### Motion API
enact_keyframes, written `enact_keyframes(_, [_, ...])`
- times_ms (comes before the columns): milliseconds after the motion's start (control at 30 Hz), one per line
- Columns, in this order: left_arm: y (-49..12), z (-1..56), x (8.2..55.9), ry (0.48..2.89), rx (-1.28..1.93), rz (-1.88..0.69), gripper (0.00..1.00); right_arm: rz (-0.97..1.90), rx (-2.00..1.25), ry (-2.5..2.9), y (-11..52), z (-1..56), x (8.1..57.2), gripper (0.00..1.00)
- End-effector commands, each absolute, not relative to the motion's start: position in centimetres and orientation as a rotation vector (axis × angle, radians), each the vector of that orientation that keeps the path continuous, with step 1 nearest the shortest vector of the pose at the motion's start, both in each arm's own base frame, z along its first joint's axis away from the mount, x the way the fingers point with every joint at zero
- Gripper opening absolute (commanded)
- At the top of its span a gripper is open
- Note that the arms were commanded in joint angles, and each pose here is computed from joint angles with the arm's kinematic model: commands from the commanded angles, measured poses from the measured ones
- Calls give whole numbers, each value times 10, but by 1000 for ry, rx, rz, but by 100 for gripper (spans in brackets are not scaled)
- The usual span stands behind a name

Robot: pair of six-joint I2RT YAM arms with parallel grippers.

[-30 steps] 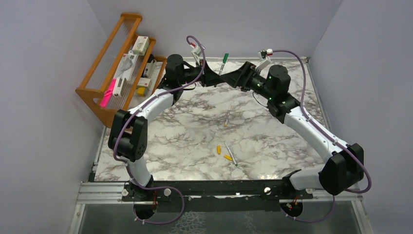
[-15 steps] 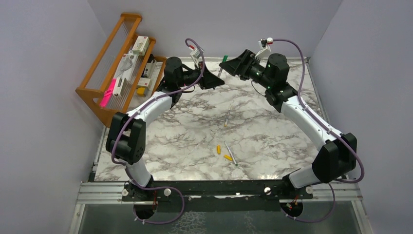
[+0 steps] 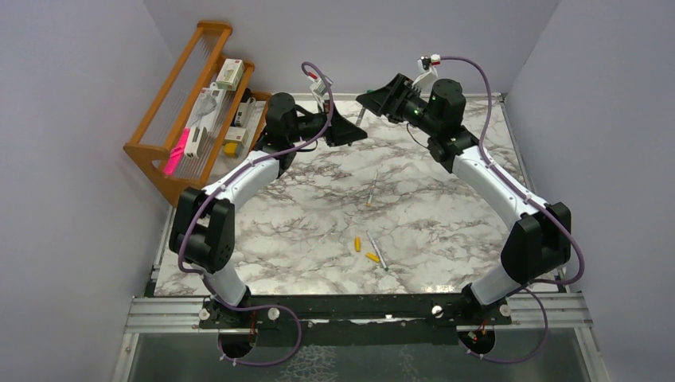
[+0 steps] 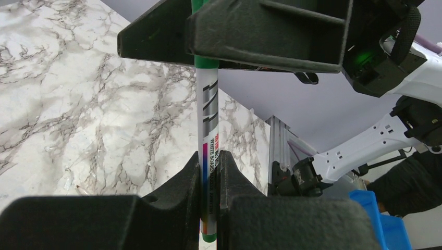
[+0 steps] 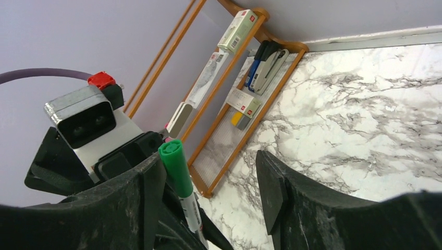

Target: Insert the pens into the pen caps

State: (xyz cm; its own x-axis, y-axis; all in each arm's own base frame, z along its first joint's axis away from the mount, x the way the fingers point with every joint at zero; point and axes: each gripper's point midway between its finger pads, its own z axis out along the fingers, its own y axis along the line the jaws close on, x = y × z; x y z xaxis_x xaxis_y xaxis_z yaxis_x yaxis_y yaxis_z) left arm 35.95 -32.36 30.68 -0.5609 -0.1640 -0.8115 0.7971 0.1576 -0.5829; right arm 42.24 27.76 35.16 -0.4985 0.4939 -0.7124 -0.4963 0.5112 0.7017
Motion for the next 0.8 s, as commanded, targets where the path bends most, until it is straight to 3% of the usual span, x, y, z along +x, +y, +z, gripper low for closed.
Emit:
enact_keyframes(0, [-322,319,343,1574,691,-1526,0,1198,-46,1642,278,374,425,62])
enact_keyframes(333, [-321,310,337,1596,690,-1534,0,1185,-51,1630,275,379,423,59])
enact_keyframes(467, [-322,311,334,1592,695,-1538,0,1201,-52,1637,276,375,420,44])
enact_keyframes(667, [-325,309,332,1597,697,-1543,0,1199,-51,1662,274,366,413,2])
enact_keyframes(767, [-326,310,336,1601,679,-1541,0,1207,-74,1688,276,359,409,1])
